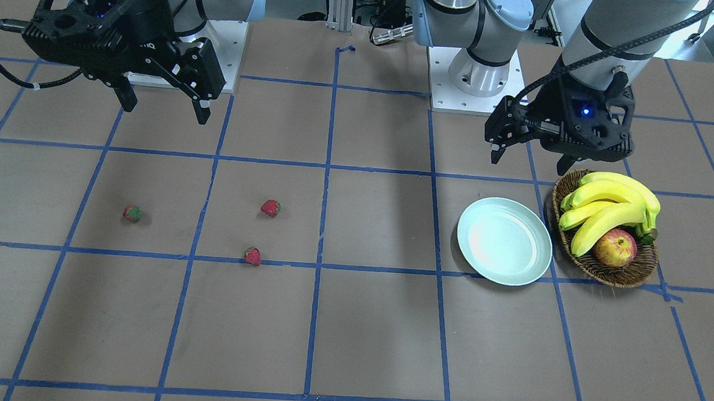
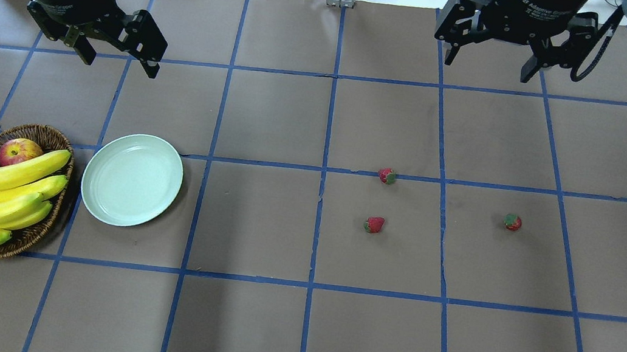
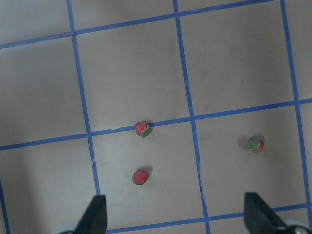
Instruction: Collect all strawberries into plate
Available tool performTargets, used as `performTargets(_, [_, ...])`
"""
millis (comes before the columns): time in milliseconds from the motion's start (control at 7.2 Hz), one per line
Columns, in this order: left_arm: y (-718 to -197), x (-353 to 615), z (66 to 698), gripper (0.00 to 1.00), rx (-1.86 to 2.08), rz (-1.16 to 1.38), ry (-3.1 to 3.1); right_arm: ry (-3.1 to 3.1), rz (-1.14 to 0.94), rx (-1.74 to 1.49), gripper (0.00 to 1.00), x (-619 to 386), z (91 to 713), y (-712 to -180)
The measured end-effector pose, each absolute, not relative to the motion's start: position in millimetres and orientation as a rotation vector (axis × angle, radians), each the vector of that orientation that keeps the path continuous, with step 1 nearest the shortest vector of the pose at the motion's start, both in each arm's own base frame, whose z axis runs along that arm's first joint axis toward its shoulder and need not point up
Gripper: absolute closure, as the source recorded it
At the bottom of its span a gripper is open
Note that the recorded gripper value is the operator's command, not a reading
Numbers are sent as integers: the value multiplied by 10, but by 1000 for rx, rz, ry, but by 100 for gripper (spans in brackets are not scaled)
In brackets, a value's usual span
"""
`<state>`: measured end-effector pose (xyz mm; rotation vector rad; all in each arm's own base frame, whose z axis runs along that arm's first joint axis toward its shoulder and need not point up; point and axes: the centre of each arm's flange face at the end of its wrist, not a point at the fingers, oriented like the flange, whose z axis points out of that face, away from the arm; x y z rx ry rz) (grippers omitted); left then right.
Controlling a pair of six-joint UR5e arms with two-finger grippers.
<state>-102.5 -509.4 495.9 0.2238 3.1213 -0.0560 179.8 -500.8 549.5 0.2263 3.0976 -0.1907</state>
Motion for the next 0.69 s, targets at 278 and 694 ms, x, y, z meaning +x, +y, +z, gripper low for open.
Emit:
performTargets(278, [-5080, -1013, 4977, 0, 246, -59, 3113, 3100, -189, 226, 0, 1801, 5493, -5005])
performTargets(694, [-5077, -991, 4965, 0, 244, -54, 3109, 3102, -186, 227, 0, 1799, 5492, -5002])
